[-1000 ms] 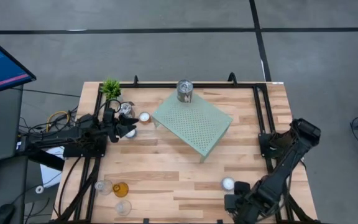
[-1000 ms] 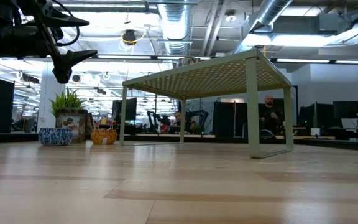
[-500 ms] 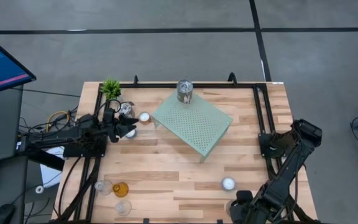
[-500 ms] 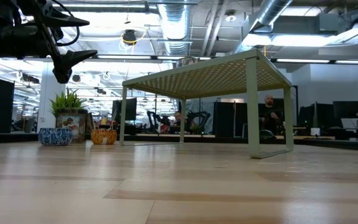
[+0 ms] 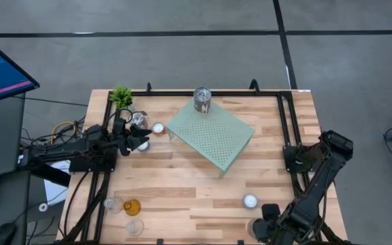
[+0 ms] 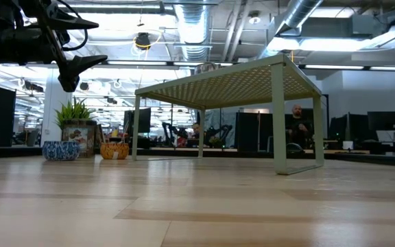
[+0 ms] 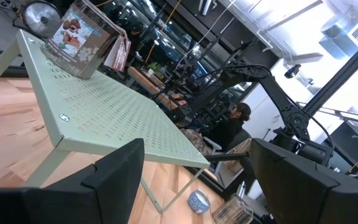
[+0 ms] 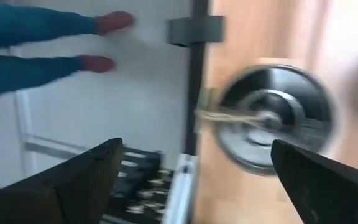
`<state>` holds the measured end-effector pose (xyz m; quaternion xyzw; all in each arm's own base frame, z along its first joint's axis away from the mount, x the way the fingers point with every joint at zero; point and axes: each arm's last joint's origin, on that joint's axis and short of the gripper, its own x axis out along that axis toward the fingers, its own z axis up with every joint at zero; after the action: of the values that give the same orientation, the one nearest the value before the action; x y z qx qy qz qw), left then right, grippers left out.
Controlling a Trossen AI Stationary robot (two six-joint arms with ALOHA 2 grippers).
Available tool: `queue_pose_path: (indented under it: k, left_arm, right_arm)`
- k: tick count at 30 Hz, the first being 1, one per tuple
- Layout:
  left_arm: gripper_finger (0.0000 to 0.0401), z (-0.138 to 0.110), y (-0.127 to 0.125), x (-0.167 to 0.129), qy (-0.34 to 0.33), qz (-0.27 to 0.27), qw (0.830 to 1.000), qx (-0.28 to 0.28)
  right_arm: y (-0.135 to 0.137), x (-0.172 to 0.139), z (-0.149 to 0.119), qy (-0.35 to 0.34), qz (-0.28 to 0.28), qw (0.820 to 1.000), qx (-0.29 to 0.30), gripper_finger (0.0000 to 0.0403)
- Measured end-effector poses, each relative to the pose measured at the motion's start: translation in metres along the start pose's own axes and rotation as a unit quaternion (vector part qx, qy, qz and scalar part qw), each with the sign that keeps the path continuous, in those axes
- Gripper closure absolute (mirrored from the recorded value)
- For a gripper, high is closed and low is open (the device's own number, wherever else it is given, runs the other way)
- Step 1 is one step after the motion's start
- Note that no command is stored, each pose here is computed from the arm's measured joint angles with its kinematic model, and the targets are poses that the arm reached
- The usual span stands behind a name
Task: Stock candles on shelf
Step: Put the bottom silver scented candle on the shelf
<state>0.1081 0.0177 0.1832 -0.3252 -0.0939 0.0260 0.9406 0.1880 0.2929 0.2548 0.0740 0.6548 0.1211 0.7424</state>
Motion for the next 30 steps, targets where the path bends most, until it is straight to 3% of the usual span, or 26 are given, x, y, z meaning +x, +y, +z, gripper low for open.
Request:
queue_pose_path:
  k: [4,8,17,30]
  left_arm:
    - [0.0107,0.0,0.0,0.0,0.0,0.0,1.0,0.0]
    - [0.0107,0.0,0.0,0.0,0.0,0.0,1.0,0.0]
    - [0.0107,0.0,0.0,0.0,0.0,0.0,1.0,0.0]
    - [0.0107,0.0,0.0,0.0,0.0,0.0,1.0,0.0]
  right_arm:
    - [-0.009,-0.001,-0.004,0.01,-0.058,0.998,-0.01,0.0003]
    - [-0.011,-0.001,-0.004,-0.01,-0.079,0.997,-0.014,0.0003]
    - [-0.005,0.001,0.003,-0.053,-0.061,0.996,-0.039,0.0003]
    - [-0.006,0.03,0.009,-0.026,-0.09,0.995,-0.044,0.0003]
